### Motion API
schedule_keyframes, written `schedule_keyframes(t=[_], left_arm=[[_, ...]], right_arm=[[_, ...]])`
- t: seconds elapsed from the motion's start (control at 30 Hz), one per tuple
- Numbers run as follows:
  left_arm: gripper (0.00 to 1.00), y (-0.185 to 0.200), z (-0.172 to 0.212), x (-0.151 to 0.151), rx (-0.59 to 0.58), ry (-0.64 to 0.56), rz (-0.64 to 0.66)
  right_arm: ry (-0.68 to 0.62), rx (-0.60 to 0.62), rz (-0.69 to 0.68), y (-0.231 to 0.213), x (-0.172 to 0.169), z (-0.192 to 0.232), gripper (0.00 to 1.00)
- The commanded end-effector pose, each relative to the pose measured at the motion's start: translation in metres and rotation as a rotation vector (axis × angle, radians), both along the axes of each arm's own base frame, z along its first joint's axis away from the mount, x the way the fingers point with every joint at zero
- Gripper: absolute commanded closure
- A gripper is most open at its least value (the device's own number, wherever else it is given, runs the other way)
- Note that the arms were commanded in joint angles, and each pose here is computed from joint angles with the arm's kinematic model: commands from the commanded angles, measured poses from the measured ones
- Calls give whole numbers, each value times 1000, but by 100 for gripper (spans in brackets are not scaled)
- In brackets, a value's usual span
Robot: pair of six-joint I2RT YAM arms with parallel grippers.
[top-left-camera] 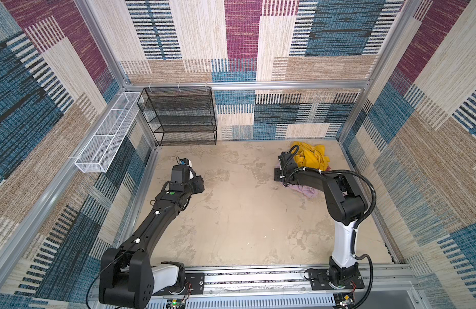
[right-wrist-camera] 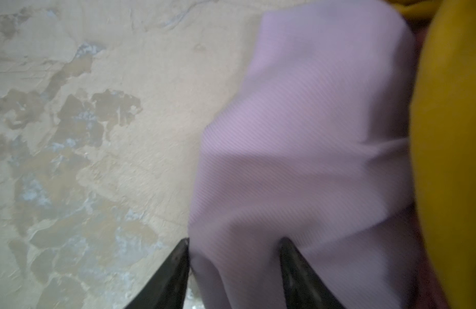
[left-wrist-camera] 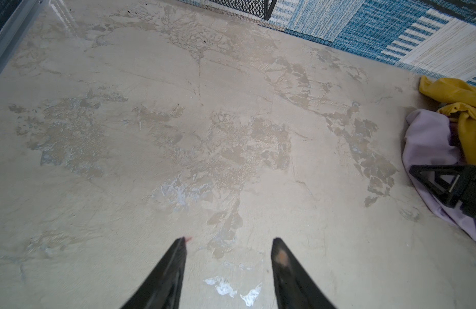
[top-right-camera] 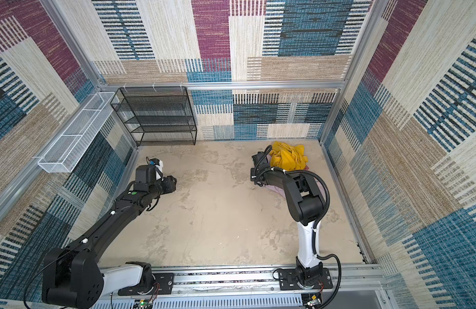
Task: Pick out a specific cloth from the pile
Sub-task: 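Reach the right gripper to the lavender shirt under the yellow shirt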
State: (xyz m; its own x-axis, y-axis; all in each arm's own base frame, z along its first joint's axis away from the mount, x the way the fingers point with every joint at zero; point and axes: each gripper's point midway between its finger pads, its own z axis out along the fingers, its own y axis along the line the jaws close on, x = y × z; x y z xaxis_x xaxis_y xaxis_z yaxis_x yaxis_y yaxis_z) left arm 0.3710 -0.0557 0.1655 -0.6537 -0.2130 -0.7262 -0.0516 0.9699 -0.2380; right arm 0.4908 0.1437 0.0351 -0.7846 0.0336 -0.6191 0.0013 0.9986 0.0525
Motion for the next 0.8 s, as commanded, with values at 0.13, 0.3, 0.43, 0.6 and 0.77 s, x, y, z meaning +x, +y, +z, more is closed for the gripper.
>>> schedule_keyframes(t=[0.13,0.3,0.43,0.6,0.77], left_arm=[[45,-2,1,1,-3,3,-12],[45,-2,1,1,1,3,-12],[45,-2,3,0,1,1,-13],[45,-1,6,-1,2,-5,-12],[45,-2,9,-3,-4,-14,-15]], right_arm=[[-6,-29,-33,-5,5,0,75],[-37,-14,-41,-5,7,13,98],[-79,4,-51,-5,8,31,100],[-145,26,-56,-7,9,65,100],[-208,74,-63,-11,9,101,100]])
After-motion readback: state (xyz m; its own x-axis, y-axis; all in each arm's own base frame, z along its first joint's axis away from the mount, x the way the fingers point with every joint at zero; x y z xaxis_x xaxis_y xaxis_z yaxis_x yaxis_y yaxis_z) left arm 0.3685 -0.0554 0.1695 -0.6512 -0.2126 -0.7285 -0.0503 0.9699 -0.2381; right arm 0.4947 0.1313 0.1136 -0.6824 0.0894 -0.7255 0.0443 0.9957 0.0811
